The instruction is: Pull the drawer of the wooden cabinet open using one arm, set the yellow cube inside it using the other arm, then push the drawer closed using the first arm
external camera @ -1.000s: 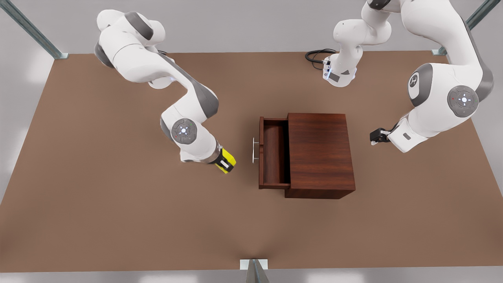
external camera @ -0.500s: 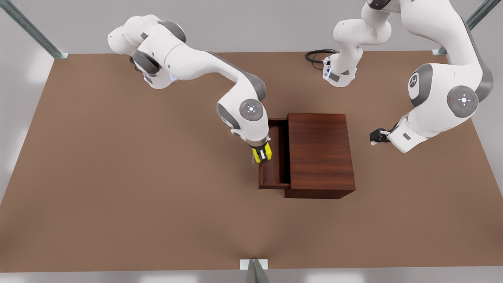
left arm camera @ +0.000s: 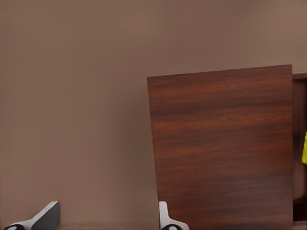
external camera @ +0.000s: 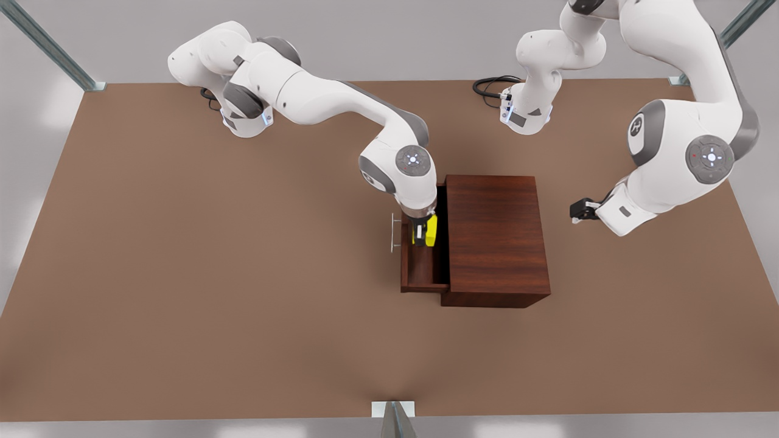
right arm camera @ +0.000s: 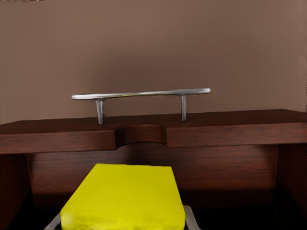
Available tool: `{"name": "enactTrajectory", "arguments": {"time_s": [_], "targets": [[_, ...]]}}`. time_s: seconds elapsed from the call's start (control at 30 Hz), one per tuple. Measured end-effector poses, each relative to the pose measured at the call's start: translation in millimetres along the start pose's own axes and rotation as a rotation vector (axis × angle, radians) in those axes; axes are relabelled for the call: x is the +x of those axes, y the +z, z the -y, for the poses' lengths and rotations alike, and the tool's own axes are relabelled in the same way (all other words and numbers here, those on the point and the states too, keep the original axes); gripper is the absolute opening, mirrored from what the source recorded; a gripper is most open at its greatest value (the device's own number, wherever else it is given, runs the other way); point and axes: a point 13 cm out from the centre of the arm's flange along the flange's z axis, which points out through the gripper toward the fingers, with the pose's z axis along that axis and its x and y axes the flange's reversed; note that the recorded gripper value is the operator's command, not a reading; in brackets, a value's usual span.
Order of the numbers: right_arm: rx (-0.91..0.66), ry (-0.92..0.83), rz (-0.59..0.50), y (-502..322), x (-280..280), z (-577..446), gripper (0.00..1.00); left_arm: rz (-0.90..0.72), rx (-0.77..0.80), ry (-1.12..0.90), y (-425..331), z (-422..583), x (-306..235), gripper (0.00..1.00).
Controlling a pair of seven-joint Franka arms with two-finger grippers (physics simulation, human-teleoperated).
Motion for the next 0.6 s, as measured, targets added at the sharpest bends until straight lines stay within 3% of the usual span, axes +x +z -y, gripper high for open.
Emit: {"name": "enactTrajectory", "arguments": {"time_s": [0.13, 0.23, 0.3, 0.37, 0.47, 0.53, 0.6], "targets": [[-0.001, 0.068, -0.003, -3, -1, -3, 1.0, -0.004, -0.002, -0.001, 0, -1, 2, 1.0], [-0.001, 0.208, -0.027, -58, -59, -72, 1.0, -0.007, -0.003, -0.002, 0, -1, 2, 1.0], [-0.004, 0.329, -0.019, -109, -153, -146, 1.0, 0.015, -0.004, 0.004, -10, 3, -2, 1.0], [-0.02, 0.427, 0.014, -162, -284, -211, 1.0, 0.055, -0.009, 0.065, -27, 48, -11, 1.0], [0.019, 0.422, 0.145, -187, -495, -225, 1.0, 0.126, -0.033, 0.254, -38, 226, -21, 1.0], [0.105, 0.281, 0.212, -184, -558, -164, 1.0, 0.154, -0.034, 0.322, -18, 343, -15, 1.0], [0.152, 0.102, 0.21, -176, -567, -139, 1.0, 0.172, -0.053, 0.351, 26, 442, 5, 1.0]]}}
